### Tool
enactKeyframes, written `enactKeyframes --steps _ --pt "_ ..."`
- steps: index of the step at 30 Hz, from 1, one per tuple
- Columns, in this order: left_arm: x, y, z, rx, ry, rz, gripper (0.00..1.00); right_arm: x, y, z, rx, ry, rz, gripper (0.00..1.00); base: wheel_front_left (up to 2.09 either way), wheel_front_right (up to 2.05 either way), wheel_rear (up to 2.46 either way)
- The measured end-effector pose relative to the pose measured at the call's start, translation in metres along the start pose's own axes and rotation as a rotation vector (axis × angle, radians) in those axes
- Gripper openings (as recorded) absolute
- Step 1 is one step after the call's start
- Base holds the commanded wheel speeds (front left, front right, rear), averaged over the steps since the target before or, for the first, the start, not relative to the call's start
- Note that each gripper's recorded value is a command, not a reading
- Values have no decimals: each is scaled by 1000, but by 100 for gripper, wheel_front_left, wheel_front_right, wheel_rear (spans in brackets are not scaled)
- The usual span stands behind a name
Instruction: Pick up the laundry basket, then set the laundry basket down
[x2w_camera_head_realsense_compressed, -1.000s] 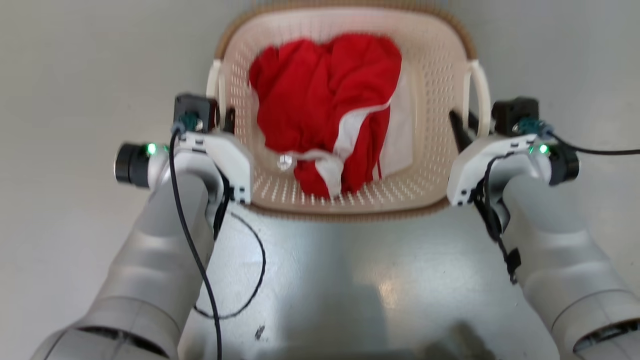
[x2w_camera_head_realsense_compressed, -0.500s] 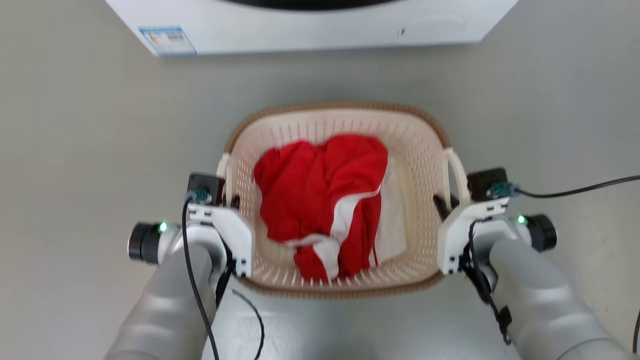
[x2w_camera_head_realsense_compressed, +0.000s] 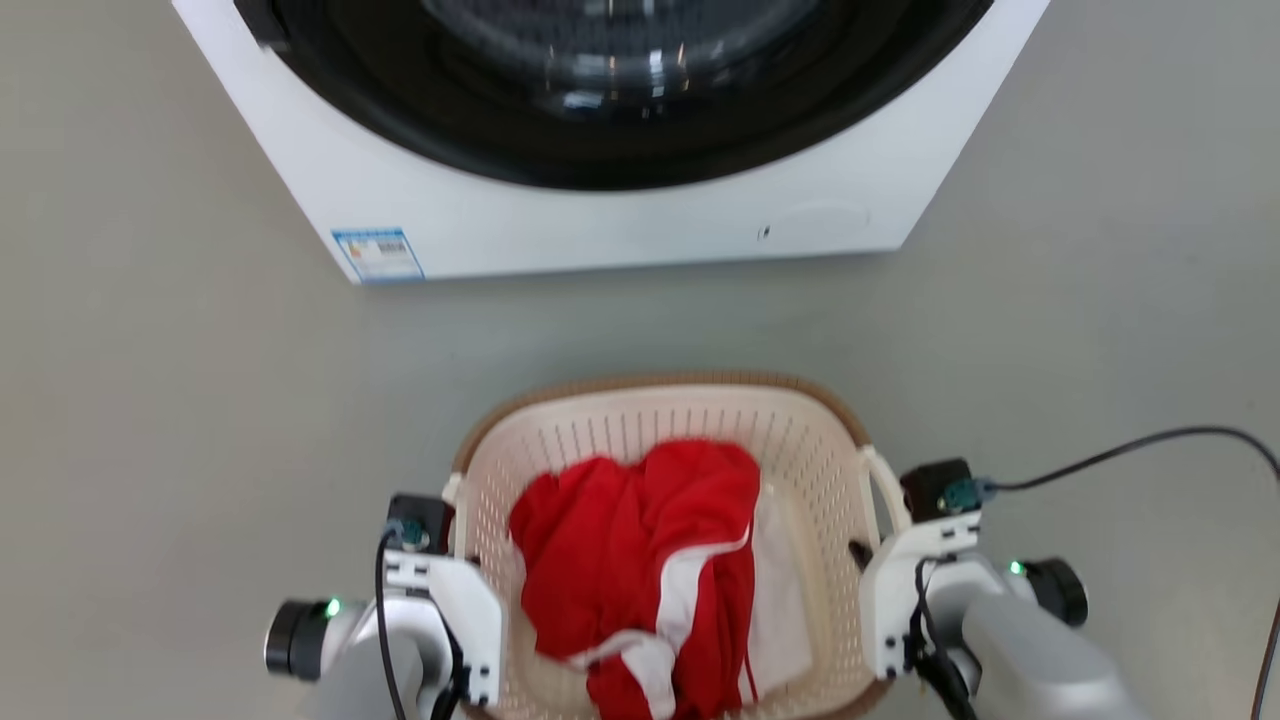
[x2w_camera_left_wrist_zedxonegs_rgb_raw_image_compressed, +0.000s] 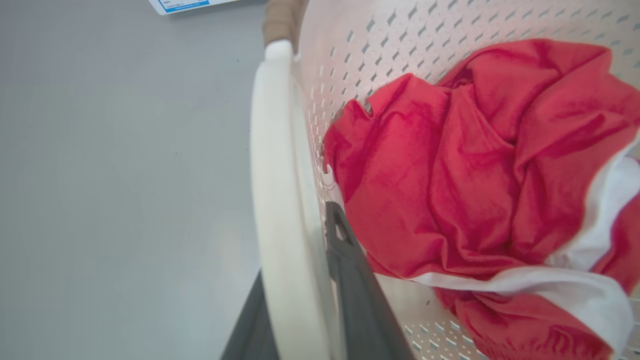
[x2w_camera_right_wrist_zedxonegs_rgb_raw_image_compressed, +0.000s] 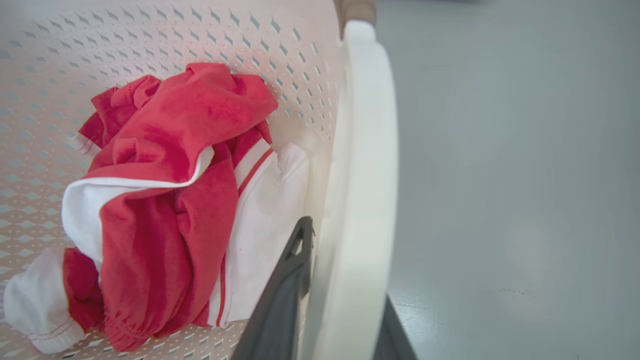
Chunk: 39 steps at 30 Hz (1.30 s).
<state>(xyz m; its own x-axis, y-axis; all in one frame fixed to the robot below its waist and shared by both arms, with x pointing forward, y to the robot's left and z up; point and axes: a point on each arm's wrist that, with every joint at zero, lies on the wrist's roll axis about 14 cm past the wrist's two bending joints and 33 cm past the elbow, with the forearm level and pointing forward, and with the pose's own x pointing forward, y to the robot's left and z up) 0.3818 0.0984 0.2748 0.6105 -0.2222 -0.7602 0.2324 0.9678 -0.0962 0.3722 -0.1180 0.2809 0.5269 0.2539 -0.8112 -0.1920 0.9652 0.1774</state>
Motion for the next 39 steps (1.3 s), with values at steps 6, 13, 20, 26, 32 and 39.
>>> enactKeyframes --steps 6,13,20,26,32,39 --pt "-21 -8 -12 -7 8 -7 0 -20 8 -11 -4 6 9 0 0 0 0" --pt "-46 -19 -23 1 5 -21 0 -44 18 -26 -17 6 17 0 0 0 0" --pt "-63 -21 -39 -2 20 -20 0 -55 28 -38 -36 20 35 0 0 0 0" --pt "-67 -25 -46 -1 30 -25 0 -60 29 -45 -44 25 37 0 0 0 0" --pt "-65 -28 -46 17 36 -32 0 -62 27 -48 -32 32 33 0 0 0 0" --pt "-63 -28 -51 5 53 -33 0 -59 27 -52 -29 50 37 0 0 0 0"
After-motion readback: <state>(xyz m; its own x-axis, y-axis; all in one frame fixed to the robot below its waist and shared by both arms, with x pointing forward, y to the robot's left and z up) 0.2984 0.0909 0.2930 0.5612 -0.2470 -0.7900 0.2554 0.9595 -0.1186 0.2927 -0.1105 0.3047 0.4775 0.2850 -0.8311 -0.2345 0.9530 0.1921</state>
